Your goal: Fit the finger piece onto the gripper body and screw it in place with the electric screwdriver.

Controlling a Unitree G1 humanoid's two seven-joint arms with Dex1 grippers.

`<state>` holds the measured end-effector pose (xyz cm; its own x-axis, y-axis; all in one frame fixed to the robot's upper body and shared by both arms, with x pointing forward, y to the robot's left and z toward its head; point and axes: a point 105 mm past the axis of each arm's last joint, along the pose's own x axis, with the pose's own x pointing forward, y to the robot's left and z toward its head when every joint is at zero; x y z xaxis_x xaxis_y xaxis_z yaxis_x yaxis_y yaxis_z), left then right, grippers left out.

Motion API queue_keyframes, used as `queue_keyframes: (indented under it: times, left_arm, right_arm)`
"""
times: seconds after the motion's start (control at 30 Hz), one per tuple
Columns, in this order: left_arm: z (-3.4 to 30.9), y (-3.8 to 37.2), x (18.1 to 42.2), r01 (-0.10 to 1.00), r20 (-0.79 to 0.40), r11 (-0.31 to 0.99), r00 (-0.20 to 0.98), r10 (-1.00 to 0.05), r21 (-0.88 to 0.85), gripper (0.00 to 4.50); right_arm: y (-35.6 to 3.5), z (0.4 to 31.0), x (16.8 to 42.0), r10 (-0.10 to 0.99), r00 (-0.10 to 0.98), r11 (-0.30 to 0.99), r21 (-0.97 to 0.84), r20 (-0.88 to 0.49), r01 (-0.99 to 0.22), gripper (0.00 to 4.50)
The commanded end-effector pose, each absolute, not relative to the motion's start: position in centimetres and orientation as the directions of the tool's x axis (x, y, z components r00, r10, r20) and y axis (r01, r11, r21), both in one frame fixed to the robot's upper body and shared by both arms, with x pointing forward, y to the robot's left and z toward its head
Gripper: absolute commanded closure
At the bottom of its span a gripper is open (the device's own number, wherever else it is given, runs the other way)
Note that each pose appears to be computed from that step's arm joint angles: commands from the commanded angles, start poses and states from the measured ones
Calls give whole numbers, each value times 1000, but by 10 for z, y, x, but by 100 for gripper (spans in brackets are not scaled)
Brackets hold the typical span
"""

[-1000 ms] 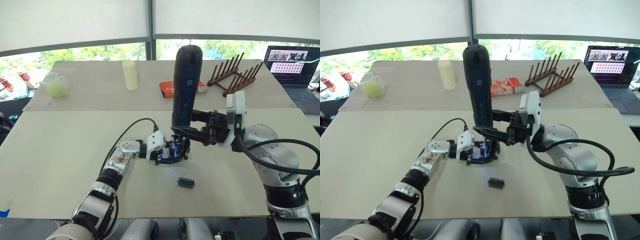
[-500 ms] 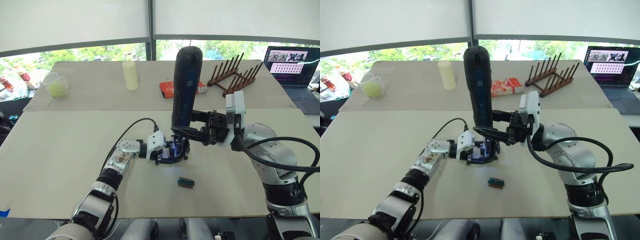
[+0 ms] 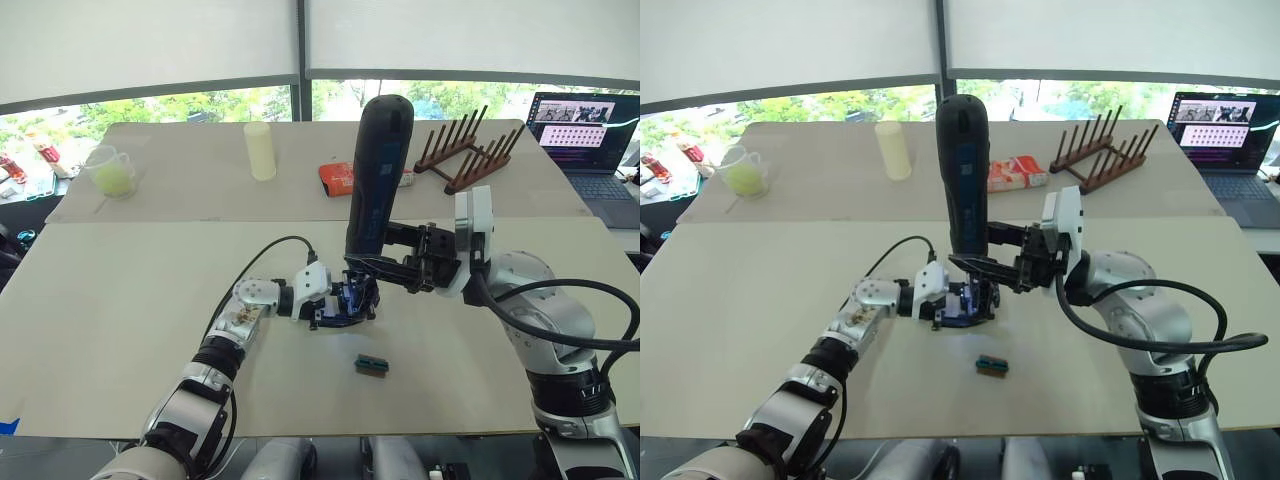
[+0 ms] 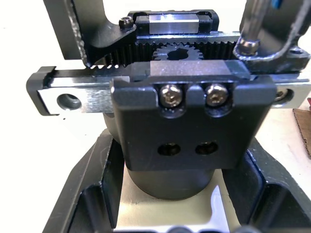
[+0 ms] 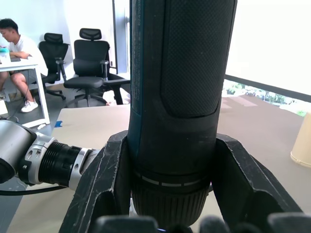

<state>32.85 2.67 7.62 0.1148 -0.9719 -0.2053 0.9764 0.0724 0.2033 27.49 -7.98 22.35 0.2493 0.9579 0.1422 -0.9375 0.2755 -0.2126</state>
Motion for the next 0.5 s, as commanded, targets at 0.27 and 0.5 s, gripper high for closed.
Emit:
queue_keyframes:
  times: [0.27,0.5]
  left_arm:
    - [86,28,330,965,-199,47,101,-975,259,219]
    - [82,27,330,968,-211,38,92,-973,247,219]
  right_arm:
    - [-74,270,263,942,245,301,-254,231,-919,258]
    - [-67,306,246,929,175,273,-284,325,-919,258]
